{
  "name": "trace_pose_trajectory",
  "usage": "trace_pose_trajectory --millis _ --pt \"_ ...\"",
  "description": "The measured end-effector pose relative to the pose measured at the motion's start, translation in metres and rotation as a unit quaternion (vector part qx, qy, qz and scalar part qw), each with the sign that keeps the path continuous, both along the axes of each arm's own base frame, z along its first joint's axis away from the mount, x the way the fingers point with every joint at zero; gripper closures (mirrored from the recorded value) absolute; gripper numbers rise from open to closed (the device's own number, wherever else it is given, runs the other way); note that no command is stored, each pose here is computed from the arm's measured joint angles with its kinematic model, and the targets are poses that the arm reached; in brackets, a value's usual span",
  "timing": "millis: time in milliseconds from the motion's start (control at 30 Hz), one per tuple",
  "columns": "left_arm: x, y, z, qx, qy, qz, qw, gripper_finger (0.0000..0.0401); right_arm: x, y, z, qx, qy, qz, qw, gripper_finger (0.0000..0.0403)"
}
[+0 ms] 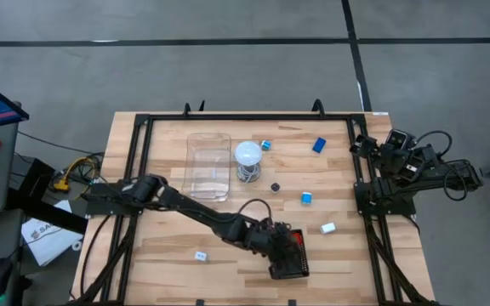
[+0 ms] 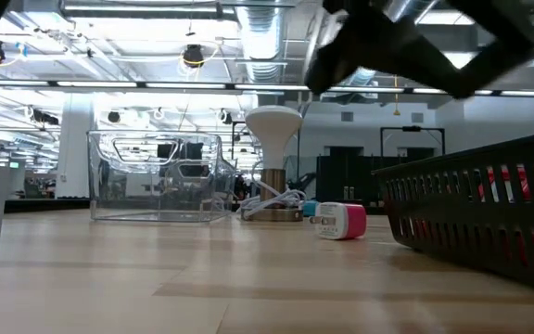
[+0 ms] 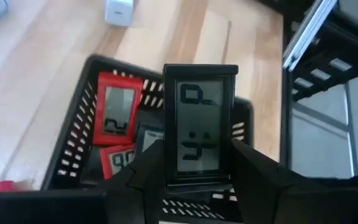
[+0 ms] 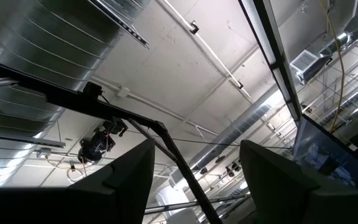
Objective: Pick & Place Office items
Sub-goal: Put the black digital clock into the black bin, then put the blue digital clock into the black bin
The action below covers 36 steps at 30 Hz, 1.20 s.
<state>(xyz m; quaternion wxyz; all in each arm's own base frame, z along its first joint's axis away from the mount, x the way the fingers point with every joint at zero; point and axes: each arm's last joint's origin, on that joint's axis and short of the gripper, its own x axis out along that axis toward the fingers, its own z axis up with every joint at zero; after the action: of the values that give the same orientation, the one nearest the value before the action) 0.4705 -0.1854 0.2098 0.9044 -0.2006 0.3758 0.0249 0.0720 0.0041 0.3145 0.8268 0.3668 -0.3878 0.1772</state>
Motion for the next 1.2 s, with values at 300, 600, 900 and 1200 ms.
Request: trace_pose_trajectory --millis 300,600,900,1200 --pt "0.004 -0.015 -0.011 -0.014 0.008 -0.029 0.999 0.0260 0.000 0.000 0.000 -0.004 0.000 0.005 1.000 0.0175" --pt "0.005 -0.018 -0.008 -0.035 0.002 -0.046 0.998 0.0225 0.000 0.000 0.000 -0.005 0.000 0.005 1.000 0.0175" --pt "0.005 -0.017 -0.008 -0.032 0.002 -0.046 0.998 0.0162 0.000 0.000 0.000 -0.007 0.000 0.004 1.000 0.0175" --pt "-0.017 0.003 0.062 0.030 -0.046 -0.038 0.998 0.0185 0.005 0.001 -0.004 -0.006 0.032 0.007 0.999 0.0175"
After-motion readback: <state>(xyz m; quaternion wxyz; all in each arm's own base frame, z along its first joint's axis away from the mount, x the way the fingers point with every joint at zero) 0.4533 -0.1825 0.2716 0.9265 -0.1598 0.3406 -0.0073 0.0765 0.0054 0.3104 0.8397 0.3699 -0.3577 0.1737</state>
